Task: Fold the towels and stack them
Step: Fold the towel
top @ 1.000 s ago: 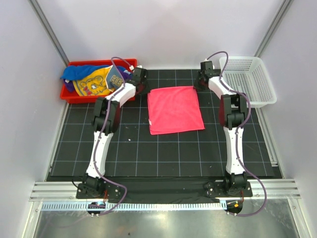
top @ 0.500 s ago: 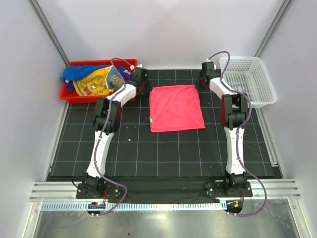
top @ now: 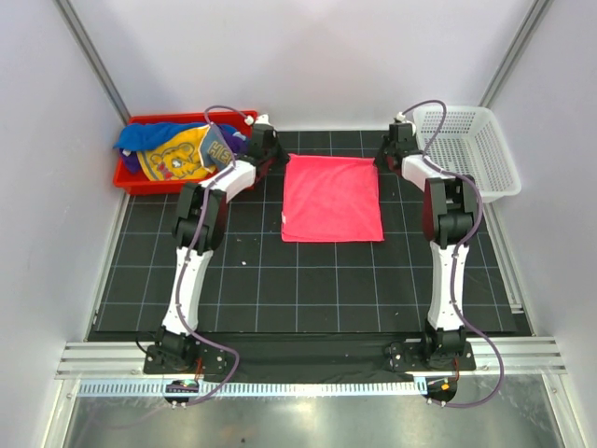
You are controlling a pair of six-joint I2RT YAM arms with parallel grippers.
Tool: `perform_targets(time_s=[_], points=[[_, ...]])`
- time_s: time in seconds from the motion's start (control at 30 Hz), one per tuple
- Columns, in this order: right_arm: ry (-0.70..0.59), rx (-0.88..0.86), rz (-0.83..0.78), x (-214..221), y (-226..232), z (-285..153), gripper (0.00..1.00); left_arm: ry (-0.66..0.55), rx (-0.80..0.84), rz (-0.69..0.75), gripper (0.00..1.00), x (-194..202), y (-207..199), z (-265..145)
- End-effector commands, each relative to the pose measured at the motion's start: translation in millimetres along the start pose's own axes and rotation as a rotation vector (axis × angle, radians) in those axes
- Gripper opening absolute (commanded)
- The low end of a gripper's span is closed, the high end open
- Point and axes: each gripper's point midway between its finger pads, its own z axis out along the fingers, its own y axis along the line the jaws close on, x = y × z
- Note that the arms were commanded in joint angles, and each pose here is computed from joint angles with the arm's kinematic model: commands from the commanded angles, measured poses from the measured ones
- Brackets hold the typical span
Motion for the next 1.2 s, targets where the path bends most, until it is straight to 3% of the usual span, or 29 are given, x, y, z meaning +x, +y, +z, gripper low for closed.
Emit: perform_targets(time_s=[0.0,0.2,0.5,1.17], points=[[-0.229,-0.083,0.015,-79.8,24.5,-41.4,0.1,-0.175,0.091,0.033,0.0,-66.6,-35.1,-30.6],[-0.278,-0.123,0.032,-93.2,30.4,-59.8,0.09,-0.187,0.133,0.032,0.0,-77.5,-41.9,-46.5],[-0.281,-0.168,0.057,-74.8,30.1,-84.6,0.09,-0.158,0.197,0.015,0.0,-69.0,-54.1,-73.6],[-0.18,-0.159,0.172,6.6,4.3,-133.8,0.06,-0.015,0.204,-0.046,0.0,9.5,-38.3,-128.9]])
